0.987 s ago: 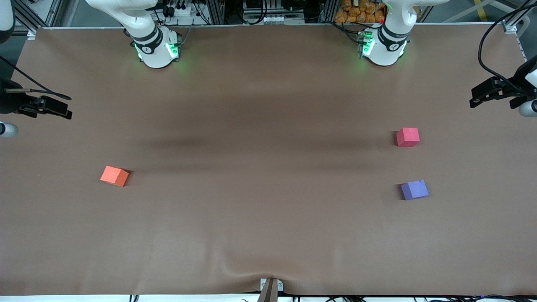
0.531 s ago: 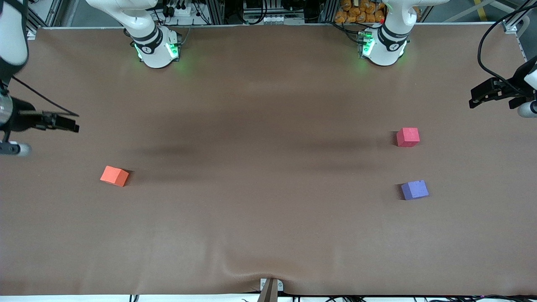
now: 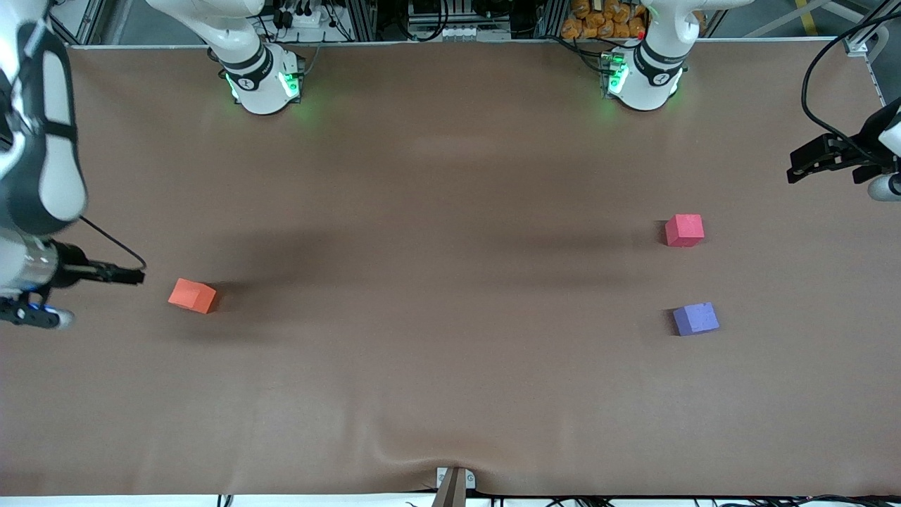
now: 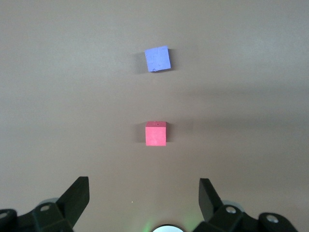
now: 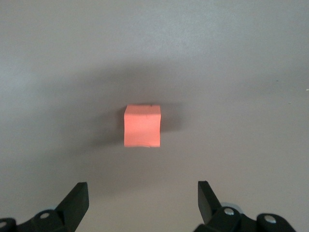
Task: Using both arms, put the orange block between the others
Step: 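Reach the open right gripper down to the orange block, then close the right gripper on the orange block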
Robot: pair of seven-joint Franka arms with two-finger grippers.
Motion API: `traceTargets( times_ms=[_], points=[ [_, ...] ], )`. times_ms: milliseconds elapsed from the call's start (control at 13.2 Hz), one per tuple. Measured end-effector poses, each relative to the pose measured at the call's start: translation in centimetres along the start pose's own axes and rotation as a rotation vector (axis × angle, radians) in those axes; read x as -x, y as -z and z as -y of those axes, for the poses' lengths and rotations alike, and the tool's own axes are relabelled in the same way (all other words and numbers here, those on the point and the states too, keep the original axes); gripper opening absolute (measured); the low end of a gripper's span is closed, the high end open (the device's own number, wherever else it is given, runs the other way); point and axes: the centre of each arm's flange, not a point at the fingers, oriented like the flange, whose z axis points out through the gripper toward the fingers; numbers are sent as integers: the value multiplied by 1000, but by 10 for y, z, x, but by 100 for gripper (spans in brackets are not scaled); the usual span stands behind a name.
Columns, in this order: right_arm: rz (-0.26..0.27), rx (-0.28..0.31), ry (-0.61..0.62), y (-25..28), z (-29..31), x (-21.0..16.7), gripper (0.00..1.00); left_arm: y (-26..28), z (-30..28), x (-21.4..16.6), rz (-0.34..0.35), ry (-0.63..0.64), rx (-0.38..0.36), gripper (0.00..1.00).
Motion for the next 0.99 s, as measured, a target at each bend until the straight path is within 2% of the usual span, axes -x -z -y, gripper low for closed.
traceTargets(
  times_ms=[379, 683, 987],
  points=[
    [21, -1, -52, -76, 15, -24, 100, -5, 0, -1, 2, -1, 0, 100],
    [-2, -4, -56, -120, 21, -17, 100, -9, 0, -2, 8, -1, 0, 100],
    [34, 2, -68, -148, 15, -9, 100, -10, 0, -2, 7, -1, 0, 100]
  ],
)
